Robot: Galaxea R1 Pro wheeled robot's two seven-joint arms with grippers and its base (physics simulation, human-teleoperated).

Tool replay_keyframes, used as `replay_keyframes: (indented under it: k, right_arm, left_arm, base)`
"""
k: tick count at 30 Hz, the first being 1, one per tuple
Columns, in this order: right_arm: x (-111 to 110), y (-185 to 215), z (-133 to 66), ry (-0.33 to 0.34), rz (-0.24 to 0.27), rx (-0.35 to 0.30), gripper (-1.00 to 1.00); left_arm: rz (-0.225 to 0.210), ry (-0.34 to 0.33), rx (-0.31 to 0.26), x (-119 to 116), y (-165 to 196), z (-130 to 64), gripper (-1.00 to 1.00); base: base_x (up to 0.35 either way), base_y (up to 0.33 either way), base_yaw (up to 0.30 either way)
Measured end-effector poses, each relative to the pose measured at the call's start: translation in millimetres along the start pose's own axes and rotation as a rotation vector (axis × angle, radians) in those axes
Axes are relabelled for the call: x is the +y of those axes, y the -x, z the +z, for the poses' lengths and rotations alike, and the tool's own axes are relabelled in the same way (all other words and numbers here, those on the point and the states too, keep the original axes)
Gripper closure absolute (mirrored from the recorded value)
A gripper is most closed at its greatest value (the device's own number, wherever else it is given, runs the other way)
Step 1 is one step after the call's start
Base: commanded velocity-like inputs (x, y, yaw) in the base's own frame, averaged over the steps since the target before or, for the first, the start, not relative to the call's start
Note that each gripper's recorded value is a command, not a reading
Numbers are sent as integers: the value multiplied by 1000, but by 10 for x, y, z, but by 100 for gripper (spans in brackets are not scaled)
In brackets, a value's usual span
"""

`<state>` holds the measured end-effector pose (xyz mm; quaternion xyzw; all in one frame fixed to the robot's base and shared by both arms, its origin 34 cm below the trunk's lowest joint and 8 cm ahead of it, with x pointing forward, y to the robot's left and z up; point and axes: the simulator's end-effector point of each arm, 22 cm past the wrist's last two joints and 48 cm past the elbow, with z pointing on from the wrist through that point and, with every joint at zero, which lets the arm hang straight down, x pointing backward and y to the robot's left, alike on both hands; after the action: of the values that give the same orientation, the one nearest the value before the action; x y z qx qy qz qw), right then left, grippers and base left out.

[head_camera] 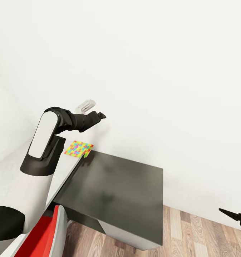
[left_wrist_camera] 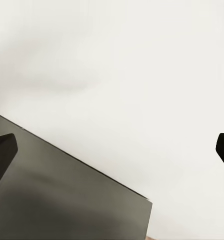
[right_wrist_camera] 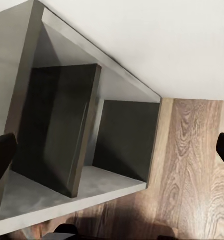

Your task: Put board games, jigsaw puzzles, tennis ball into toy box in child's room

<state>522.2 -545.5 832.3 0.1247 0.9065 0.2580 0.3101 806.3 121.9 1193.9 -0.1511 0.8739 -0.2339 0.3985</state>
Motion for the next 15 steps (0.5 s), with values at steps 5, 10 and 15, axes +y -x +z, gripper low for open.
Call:
replay_keyframes:
  k: [5, 10, 15]
  right_arm:
    - [-37, 34, -32, -19, -15, -7, -100]
    - [-67, 79, -73, -35, -34, -17, -100]
    - [-101, 115, -106, -52, -58, -28, -100]
  left_arm:
    - [3, -1, -10, -23, 32, -45, -100]
    - [6, -3, -18, -49, 60, -91, -100]
    - [9, -5, -25, -73, 85, -134, -100]
  base:
    - [0, 0, 0]
    - [0, 0, 11]
    - [0, 0, 84]
